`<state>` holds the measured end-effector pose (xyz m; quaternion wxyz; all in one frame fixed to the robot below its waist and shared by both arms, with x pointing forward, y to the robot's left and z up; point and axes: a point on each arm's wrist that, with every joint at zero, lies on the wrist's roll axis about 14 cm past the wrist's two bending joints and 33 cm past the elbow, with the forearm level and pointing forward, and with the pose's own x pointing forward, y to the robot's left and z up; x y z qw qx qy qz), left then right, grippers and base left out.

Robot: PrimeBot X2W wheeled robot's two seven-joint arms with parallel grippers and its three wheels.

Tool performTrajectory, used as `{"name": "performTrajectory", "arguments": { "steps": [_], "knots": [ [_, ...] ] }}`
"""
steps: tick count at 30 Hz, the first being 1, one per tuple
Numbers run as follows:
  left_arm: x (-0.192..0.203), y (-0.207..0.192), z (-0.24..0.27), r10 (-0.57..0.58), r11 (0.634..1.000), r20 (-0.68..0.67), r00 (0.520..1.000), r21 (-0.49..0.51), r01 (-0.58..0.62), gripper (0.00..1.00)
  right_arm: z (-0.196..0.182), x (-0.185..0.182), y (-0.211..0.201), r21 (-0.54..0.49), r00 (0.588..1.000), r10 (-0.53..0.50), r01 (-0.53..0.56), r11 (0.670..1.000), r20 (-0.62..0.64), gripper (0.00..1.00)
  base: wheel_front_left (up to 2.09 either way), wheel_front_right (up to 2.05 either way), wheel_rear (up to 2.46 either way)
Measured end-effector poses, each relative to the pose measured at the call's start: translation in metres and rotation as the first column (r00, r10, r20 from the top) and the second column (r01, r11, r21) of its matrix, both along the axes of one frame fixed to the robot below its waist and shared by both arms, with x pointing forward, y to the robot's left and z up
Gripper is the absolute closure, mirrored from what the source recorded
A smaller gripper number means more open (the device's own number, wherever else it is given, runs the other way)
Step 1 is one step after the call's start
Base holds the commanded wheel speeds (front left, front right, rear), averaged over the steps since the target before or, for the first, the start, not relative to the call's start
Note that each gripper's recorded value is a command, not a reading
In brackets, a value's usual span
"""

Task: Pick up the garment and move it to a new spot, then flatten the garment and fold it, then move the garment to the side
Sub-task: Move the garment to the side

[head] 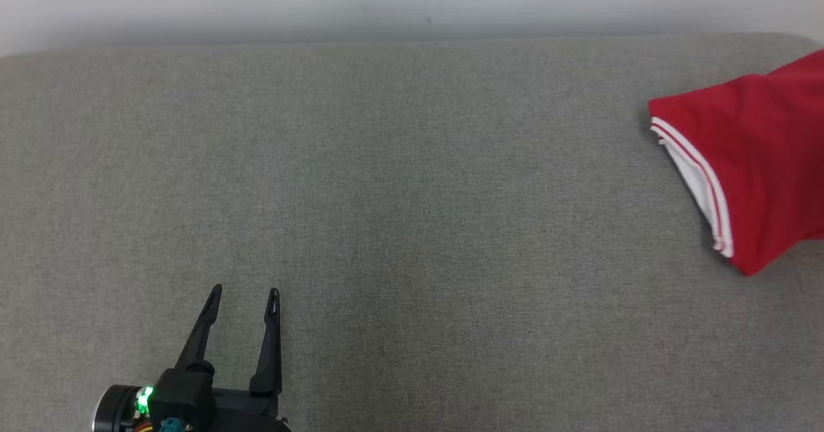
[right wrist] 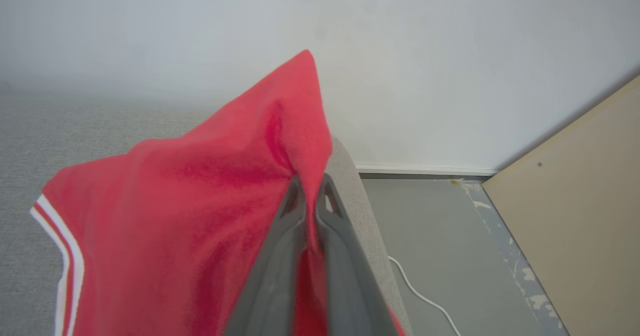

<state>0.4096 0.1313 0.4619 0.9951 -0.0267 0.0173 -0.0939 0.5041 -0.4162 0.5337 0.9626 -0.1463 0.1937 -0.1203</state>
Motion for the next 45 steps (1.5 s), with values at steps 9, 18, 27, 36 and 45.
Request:
{"name": "performTrajectory", "arguments": {
  "steps": [9,18,27,36,45],
  "knots": [
    [0.011,0.007,-0.009,0.013,1.000,-0.011,1.000,0.018,-0.013,0.00,-0.018,0.003,-0.033,-0.043,0.994,-0.090,0.087,0.995,-0.070,1.00,0.00,0.00,0.00],
    [0.017,0.010,-0.011,0.019,0.999,-0.013,1.000,0.027,-0.019,0.00,-0.045,-0.013,-0.046,-0.053,0.975,-0.139,0.132,0.990,-0.171,1.00,0.00,0.00,0.00],
    [0.017,0.012,-0.005,0.026,0.999,0.002,1.000,0.028,-0.026,0.00,-0.031,-0.021,-0.055,-0.088,0.980,-0.147,0.136,0.987,-0.136,0.00,0.00,0.00,0.00],
    [0.005,0.019,0.003,0.049,0.999,0.015,0.999,0.020,-0.050,0.00,0.020,0.002,-0.017,0.010,0.982,-0.061,0.061,0.998,0.176,0.00,0.00,0.00,0.00],
    [-0.014,0.026,0.016,0.069,0.998,0.038,0.997,0.008,-0.069,0.00,0.073,0.001,0.038,0.081,0.904,0.060,-0.103,0.991,0.424,0.00,0.00,0.00,0.00]
  ]
}}
